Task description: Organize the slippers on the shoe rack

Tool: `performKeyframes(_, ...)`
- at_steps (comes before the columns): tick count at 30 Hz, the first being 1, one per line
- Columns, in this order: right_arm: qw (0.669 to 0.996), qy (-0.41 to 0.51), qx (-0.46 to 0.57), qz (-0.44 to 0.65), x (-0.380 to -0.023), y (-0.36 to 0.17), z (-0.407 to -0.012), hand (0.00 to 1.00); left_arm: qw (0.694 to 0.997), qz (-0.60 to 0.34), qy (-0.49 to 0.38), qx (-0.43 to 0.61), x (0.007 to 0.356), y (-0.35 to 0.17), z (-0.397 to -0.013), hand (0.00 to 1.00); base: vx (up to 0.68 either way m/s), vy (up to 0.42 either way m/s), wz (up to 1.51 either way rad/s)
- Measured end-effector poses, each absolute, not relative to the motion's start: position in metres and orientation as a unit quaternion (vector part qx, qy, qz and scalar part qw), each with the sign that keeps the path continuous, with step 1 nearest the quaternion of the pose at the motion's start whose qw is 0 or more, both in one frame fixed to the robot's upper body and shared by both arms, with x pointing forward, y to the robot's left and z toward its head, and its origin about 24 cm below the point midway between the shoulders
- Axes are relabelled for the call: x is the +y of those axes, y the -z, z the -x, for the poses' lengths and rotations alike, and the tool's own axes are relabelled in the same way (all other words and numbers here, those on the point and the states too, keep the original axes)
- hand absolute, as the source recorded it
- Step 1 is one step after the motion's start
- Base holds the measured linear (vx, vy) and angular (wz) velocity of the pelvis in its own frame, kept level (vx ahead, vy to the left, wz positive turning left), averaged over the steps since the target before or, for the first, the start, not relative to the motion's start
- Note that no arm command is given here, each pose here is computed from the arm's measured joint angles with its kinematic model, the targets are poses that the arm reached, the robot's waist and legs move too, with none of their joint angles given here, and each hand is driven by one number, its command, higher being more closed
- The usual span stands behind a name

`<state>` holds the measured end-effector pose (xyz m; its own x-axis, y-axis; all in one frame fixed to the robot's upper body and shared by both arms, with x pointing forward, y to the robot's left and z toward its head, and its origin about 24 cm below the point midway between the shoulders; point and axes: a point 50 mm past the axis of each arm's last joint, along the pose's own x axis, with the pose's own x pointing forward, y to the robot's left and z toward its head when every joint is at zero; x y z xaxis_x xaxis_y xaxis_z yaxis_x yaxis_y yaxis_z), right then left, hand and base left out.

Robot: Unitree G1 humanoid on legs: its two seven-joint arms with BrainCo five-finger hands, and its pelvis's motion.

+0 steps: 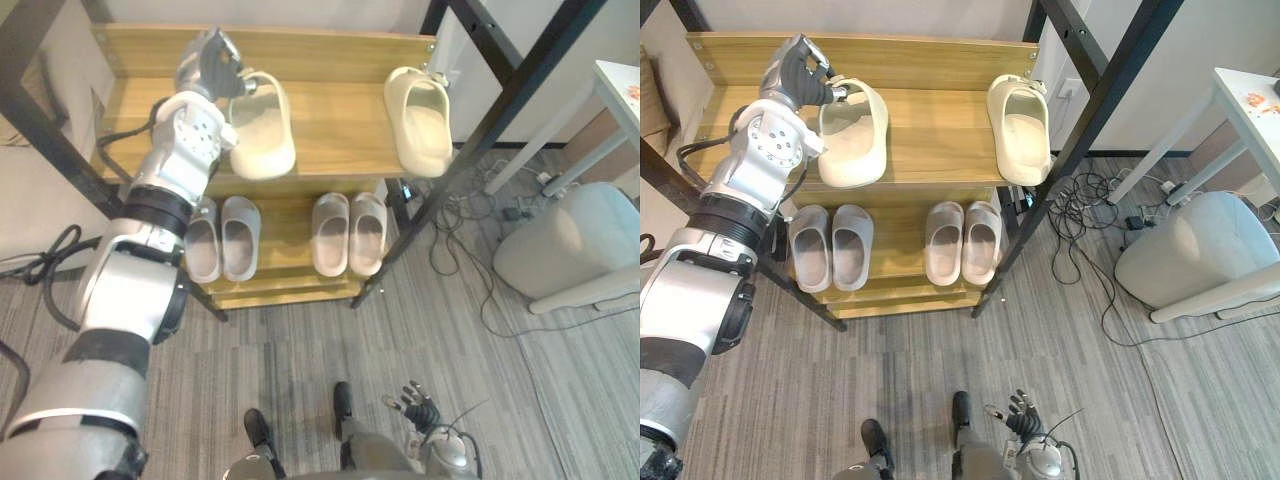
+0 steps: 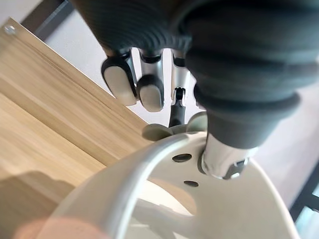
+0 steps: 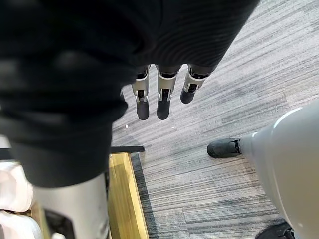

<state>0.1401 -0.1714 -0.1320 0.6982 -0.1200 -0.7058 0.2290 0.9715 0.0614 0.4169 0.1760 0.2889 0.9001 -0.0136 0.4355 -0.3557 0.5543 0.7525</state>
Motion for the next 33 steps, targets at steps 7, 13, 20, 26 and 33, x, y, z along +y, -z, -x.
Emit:
performKeyframes(7, 0.916, 0.100, 0.382, -0.069, -0.173, 0.133, -0.136, 0.00, 0.871, -0.444, -0.077, -0.197, 0.158, -0.280, -0.420, 1.00, 0.00, 0.000, 0.00)
performKeyframes(13, 0.914, 0.108, 0.385, -0.066, -0.174, 0.134, -0.134, 0.00, 0.878, -0.428, -0.061, -0.206, 0.138, -0.275, -0.420, 1.00, 0.01, 0.026, 0.02)
performKeyframes(20, 0.914, 0.110, 0.385, -0.065, -0.174, 0.134, -0.134, 0.00, 0.881, -0.417, -0.056, -0.216, 0.129, -0.274, -0.420, 1.00, 0.02, 0.056, 0.04)
performKeyframes(26, 0.915, 0.109, 0.384, -0.065, -0.172, 0.134, -0.135, 0.00, 0.879, -0.416, -0.052, -0.229, 0.119, -0.273, -0.418, 1.00, 0.03, 0.086, -0.09)
performKeyframes(33, 0.917, 0.097, 0.383, -0.059, -0.165, 0.133, -0.137, 0.00, 0.852, -0.436, -0.072, -0.280, 0.112, -0.291, -0.411, 1.00, 0.02, 0.068, -0.27)
